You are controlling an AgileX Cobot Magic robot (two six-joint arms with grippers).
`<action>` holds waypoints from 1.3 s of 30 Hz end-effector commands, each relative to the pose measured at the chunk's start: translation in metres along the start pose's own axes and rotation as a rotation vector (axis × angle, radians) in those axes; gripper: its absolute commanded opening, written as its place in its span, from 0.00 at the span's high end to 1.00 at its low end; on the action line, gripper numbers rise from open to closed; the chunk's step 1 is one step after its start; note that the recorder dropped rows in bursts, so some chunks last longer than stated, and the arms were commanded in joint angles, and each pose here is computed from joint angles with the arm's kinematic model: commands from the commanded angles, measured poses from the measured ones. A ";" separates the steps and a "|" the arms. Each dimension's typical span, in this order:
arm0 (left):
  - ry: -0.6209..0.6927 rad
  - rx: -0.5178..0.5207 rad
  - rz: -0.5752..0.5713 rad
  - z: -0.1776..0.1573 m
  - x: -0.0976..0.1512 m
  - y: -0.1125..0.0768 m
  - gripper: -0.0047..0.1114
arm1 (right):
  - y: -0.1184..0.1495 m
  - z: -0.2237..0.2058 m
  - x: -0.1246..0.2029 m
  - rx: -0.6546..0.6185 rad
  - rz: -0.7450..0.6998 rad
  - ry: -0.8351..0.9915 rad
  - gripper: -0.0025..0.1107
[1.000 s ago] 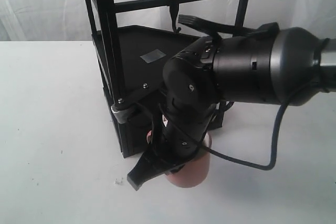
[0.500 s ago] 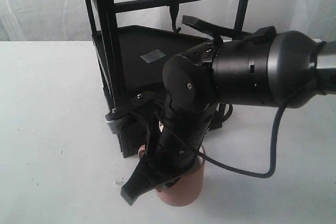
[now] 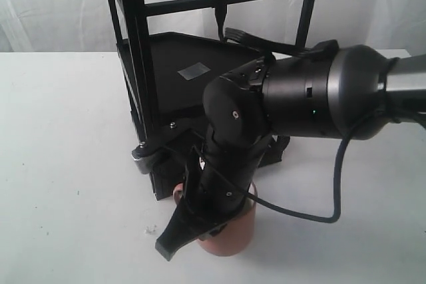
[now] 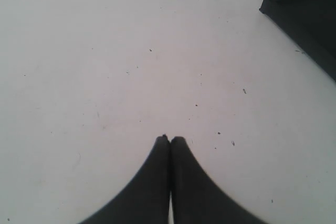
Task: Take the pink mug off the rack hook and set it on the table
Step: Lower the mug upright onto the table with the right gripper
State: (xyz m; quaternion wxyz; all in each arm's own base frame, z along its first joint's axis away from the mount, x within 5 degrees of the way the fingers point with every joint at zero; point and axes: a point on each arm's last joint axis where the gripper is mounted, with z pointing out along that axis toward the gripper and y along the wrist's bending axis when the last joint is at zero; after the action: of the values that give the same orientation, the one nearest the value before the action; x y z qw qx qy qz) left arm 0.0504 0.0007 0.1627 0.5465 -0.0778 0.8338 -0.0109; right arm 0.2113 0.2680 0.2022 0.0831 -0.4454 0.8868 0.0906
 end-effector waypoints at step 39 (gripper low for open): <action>-0.007 0.008 -0.001 0.000 0.000 0.000 0.96 | -0.005 0.022 -0.004 -0.010 0.088 0.007 0.77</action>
State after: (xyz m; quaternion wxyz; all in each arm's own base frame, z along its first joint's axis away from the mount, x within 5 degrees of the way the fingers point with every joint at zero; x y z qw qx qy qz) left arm 0.0504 0.0008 0.1628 0.5473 -0.0779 0.8332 -0.0107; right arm 0.2171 0.2766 0.1827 0.0814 -0.4146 0.9008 0.1004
